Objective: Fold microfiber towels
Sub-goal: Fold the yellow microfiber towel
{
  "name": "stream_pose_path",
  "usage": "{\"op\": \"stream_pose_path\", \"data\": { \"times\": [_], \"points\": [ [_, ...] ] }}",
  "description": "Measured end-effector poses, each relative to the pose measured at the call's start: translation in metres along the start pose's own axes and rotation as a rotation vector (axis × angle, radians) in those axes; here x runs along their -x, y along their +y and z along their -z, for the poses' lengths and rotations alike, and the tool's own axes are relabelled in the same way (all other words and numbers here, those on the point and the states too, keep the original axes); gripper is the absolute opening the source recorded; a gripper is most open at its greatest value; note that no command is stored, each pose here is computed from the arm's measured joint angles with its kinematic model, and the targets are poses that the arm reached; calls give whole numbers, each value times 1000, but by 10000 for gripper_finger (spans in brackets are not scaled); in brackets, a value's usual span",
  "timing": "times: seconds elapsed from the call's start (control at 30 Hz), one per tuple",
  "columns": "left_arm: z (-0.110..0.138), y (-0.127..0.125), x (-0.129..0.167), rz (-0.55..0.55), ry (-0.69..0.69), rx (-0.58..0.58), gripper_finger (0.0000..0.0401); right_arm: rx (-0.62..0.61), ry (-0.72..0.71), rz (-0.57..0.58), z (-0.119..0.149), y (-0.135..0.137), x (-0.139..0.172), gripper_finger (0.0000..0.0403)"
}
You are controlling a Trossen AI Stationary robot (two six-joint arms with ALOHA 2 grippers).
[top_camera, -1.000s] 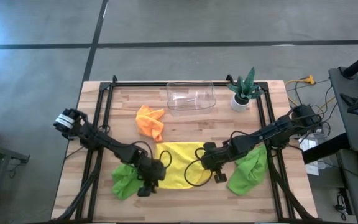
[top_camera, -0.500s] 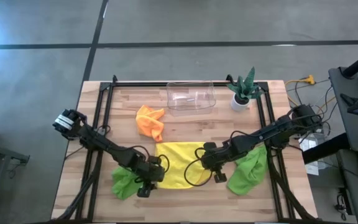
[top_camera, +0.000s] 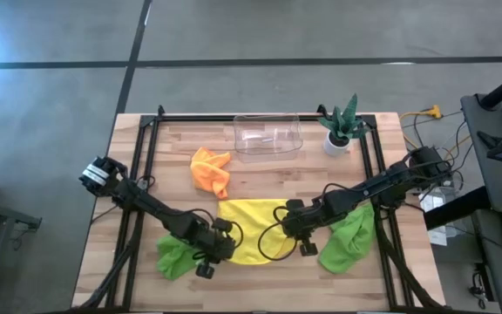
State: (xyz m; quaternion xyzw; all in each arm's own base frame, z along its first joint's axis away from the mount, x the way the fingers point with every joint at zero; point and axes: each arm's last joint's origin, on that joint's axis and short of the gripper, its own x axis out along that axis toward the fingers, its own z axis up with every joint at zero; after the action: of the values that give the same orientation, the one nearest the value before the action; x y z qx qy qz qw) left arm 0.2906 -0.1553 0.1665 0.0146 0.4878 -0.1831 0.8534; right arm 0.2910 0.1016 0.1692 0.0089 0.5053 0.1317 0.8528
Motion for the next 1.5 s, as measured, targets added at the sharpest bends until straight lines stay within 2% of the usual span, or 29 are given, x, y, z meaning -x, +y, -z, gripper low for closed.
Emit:
{"op": "stream_pose_path", "data": {
  "times": [0.07,0.2,0.43,0.77,0.97,1.1,1.2,1.5],
  "points": [
    [-1,0,1,-2,11,-6,11,-2,0,-1,0,0,0,8],
    [-3,-1,6,-7,17,-6,2,-8,2,-2,0,0,1,8],
    [-22,-3,44,-97,-29,-30,0,-12,-48,33,-4,1,23,8],
    [-41,6,131,-296,-271,25,0,-43,-161,172,-7,2,96,8],
    [-49,9,180,-364,-441,71,0,-86,-227,227,-5,4,140,8],
    [-60,5,209,-334,-551,111,0,-124,-257,232,-10,6,164,8],
    [-72,0,231,-268,-634,140,0,-127,-296,210,-19,13,185,8],
    [-106,-20,301,68,-909,195,0,-67,-491,17,-44,55,261,8]
  ]
}}
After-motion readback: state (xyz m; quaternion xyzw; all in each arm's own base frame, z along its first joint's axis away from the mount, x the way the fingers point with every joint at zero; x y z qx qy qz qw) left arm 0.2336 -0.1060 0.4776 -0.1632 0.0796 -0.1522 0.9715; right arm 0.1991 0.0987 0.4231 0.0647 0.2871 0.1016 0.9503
